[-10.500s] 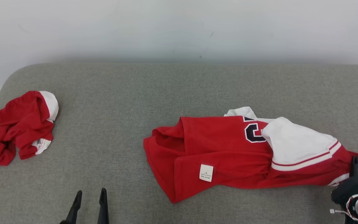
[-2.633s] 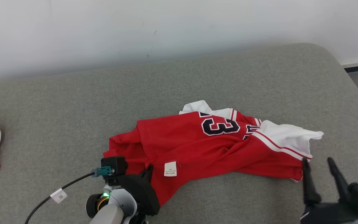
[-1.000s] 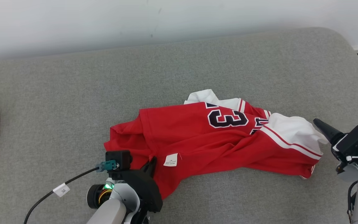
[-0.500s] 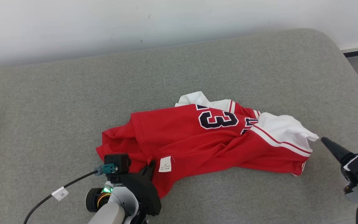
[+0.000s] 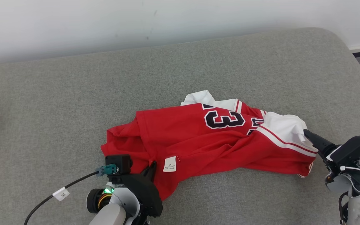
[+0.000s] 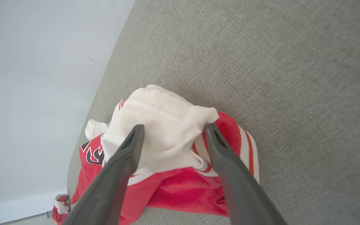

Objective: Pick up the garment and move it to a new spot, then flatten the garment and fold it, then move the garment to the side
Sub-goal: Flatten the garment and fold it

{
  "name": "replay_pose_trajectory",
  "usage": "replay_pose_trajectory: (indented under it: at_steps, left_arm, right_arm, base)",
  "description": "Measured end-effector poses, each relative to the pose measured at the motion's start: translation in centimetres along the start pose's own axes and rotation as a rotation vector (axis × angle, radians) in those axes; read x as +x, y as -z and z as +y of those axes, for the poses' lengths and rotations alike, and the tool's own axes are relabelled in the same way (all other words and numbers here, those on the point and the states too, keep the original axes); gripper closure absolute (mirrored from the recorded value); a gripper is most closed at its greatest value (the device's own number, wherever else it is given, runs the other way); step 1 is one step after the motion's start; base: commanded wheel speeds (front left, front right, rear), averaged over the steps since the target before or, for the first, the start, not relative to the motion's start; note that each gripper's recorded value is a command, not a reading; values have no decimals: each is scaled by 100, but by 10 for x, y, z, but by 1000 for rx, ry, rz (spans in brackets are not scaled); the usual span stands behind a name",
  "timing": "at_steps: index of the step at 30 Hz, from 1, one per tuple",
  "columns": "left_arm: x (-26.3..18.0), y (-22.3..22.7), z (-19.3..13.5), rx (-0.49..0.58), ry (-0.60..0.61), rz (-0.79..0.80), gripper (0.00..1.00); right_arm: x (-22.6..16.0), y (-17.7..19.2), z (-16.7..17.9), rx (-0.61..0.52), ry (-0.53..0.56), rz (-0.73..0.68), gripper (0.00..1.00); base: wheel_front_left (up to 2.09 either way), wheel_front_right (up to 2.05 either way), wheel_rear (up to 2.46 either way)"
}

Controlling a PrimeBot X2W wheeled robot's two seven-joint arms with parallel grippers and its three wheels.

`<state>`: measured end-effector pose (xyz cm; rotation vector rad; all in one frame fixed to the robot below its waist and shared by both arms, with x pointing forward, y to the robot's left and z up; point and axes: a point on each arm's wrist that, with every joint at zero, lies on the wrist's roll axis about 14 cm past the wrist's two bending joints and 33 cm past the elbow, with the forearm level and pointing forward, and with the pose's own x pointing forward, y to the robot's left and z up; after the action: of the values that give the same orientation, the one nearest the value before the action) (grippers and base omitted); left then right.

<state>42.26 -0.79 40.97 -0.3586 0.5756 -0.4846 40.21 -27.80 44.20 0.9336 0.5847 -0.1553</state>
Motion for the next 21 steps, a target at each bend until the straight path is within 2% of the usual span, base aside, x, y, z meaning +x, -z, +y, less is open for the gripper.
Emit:
replay_pose_trajectory:
  at_steps: [14, 15, 16, 17, 18, 19, 21]
  left_arm:
    - [0, 2, 1, -12, -1, 3, 100]
    - [0, 1, 1, -12, -2, 1, 100]
    - [0, 1, 2, -13, -3, 0, 100]
    - [0, 1, 2, -12, -4, 0, 100]
    - [-1, 1, 2, -12, -5, -1, 100]
    - [-1, 1, 2, -12, -6, -2, 100]
    - [-1, -1, 2, -12, -6, -12, 100]
  right_arm:
    - [8, 6, 2, 11, -3, 12, 0]
    - [9, 3, 4, 8, -8, 0, 9]
    - [9, 1, 6, 3, -10, -14, 51]
    - [8, -2, 7, -3, -11, -28, 62]
    - [8, -6, 9, -7, -14, -44, 87]
    - [7, -9, 10, -15, -16, -60, 100]
    - [5, -15, 15, -34, -23, -85, 100]
  base:
    - [0, 0, 0]
    - [0, 0, 0]
    - [0, 0, 0]
    - [0, 0, 0]
    - [0, 0, 0]
    - [0, 0, 0]
    - [0, 0, 0]
